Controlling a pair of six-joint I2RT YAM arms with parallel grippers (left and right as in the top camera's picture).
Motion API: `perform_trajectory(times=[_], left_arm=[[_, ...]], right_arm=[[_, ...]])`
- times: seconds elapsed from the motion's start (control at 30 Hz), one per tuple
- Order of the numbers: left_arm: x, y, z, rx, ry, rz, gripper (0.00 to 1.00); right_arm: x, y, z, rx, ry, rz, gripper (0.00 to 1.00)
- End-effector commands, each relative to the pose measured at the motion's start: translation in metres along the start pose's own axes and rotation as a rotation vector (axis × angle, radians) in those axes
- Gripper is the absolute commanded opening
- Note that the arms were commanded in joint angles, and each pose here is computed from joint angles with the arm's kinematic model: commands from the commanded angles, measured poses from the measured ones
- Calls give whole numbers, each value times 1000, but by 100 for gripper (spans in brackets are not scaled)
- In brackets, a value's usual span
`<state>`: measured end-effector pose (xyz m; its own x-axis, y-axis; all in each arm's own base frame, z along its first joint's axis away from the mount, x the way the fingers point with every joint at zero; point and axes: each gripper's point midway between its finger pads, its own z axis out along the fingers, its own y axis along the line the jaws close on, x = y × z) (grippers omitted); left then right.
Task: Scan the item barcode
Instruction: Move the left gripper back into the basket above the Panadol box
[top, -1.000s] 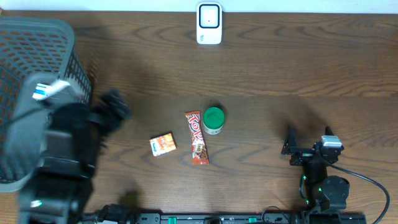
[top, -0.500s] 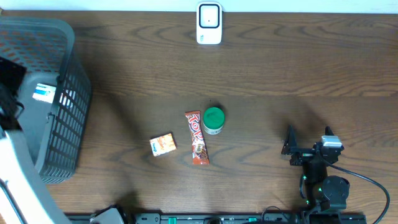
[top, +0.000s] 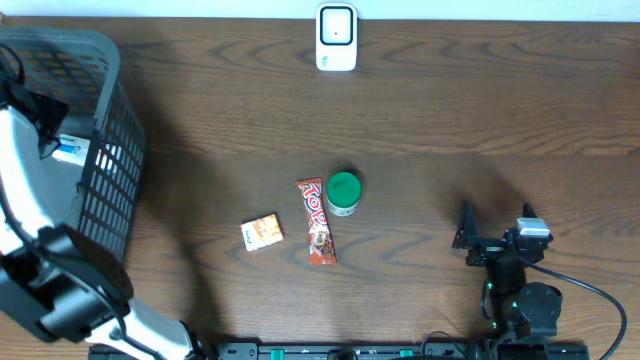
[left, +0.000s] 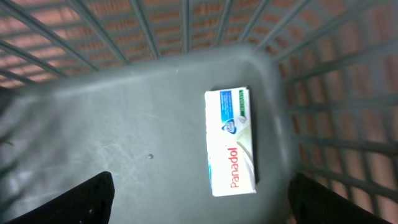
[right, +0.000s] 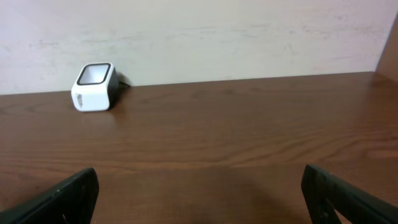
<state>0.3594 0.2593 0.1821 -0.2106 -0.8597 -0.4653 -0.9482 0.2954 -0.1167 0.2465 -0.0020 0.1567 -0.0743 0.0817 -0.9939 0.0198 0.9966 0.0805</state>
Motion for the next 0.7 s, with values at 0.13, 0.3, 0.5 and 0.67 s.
perform_trajectory(times=[0.13, 0.3, 0.5, 0.67], left_arm=[[8, -12, 36, 3, 56, -54, 89], [17, -16, 59, -14, 87, -43, 90], [35, -25, 91, -24, 134, -20, 90], [46, -39, 102, -9, 143, 4, 91]], right_arm=[[0, 1, 0, -4, -1, -13, 99], [0, 1, 0, -4, -2, -13, 99], [0, 1, 0, -4, -2, -13, 99], [0, 1, 0, -4, -1, -13, 99]])
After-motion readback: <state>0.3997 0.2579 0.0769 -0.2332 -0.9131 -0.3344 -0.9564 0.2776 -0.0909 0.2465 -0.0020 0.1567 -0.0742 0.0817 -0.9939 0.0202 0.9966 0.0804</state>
